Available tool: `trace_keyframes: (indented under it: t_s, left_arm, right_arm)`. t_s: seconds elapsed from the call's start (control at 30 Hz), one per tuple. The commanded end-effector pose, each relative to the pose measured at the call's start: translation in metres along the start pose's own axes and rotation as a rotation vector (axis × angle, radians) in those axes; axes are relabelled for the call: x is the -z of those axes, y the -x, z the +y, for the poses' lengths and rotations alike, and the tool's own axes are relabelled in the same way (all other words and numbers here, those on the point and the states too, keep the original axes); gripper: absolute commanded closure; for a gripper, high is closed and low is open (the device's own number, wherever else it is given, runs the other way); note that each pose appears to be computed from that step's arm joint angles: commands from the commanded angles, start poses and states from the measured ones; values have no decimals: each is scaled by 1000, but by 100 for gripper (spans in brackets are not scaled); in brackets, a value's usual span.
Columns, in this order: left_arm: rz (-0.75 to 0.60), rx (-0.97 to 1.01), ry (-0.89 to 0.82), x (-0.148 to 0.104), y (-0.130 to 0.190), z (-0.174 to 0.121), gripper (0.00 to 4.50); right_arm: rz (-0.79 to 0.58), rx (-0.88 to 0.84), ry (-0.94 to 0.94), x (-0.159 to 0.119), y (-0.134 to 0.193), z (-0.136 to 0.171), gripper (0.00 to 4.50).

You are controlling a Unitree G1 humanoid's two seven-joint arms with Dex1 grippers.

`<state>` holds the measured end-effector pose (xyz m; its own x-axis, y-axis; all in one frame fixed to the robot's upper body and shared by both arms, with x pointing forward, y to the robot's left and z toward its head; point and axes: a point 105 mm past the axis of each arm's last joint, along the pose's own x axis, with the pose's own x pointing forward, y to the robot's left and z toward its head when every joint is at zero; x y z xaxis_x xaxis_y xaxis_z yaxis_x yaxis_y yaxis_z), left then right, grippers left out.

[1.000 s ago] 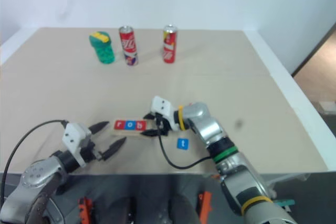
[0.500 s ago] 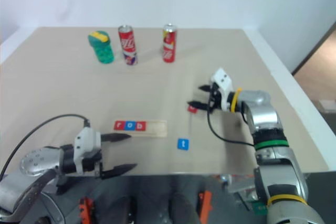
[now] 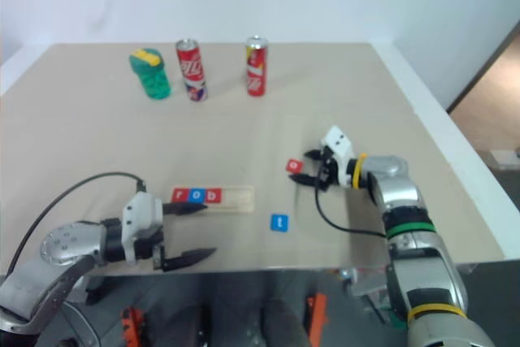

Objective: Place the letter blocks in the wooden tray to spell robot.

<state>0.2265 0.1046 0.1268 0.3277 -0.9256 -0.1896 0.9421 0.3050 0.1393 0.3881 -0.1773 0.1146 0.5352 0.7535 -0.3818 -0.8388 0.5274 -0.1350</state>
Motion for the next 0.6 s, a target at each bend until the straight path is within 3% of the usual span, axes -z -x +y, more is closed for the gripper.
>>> trace_keyframes:
  t_s: [0.03,0.17,0.27,0.37,0.43,0.6]
  left_arm:
    - [-10,-122,-18,1,9,10,0]
    - [-6,-146,0,5,9,6,0]
    - [-7,-160,16,5,8,5,0]
    - [-4,-167,24,6,8,4,0]
    - [-1,-172,26,7,7,5,0]
    - [-1,-193,33,7,8,9,0]
  right_arm:
    - [-31,70,-19,-1,-11,7,30]
    - [-40,112,-37,6,-16,21,30]
    - [-52,159,-55,6,-21,33,95]
    - [-58,194,-70,4,-26,42,95]
    - [-51,230,-86,5,-28,48,139]
    - [-30,295,-103,8,-28,54,319]
